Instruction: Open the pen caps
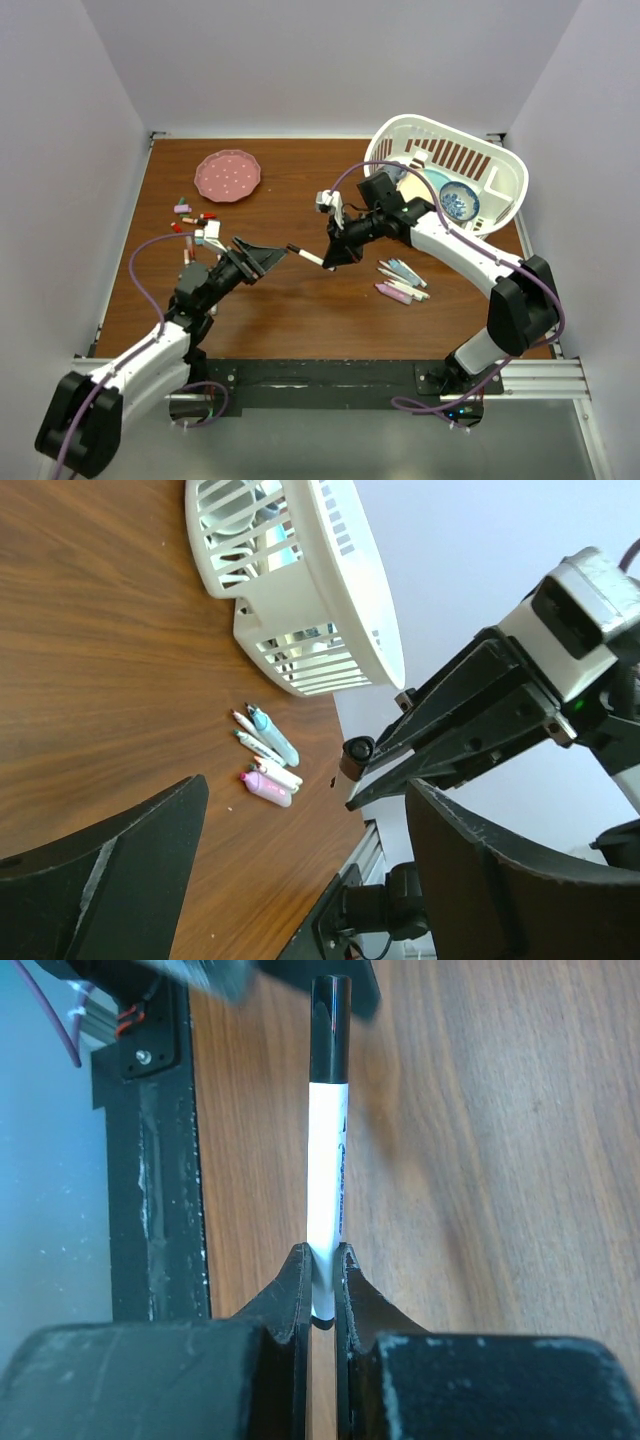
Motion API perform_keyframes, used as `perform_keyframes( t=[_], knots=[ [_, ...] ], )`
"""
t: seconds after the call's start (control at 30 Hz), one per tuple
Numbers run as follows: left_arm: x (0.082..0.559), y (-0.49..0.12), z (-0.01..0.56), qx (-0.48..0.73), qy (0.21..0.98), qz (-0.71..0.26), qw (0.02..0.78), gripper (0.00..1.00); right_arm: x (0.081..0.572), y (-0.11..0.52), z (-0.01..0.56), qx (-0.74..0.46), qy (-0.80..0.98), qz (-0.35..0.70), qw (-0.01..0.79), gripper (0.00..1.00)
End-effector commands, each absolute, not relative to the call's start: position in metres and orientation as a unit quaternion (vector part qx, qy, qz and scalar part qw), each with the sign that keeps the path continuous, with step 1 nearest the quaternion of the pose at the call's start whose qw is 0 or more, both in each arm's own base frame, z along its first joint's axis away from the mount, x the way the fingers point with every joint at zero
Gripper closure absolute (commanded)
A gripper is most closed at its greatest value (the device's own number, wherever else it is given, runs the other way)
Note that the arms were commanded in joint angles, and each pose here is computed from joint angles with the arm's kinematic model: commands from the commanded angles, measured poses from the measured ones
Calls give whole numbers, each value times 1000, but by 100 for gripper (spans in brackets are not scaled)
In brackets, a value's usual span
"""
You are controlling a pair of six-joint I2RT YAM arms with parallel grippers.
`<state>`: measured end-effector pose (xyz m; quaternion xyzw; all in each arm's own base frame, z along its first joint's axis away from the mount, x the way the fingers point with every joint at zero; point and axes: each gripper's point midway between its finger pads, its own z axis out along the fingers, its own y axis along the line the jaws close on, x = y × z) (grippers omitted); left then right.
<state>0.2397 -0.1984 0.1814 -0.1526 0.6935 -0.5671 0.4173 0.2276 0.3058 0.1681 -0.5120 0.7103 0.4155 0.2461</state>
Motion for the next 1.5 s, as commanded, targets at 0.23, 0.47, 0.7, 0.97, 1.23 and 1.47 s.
perform_keyframes(
  t=[0.23,0.47,0.7,0.97,1.23,1.47],
  knots=[
    [280,-231,231,-175,657,-552,483,27,224,308,191,-504,686,447,276,100],
    [279,-245,228,-166,665,-555,471,52,231,307,188,-482,699,449,278,100],
    [281,-249,223,-165,673,-549,467,60,238,307,184,-468,711,442,282,100],
    [288,-242,229,-167,672,-526,493,97,234,306,179,-469,709,446,280,100],
    [277,-261,227,-108,681,-550,471,100,228,318,184,-460,696,486,260,43],
    [273,-271,223,-94,682,-564,456,100,229,331,183,-441,704,504,235,53]
  ],
)
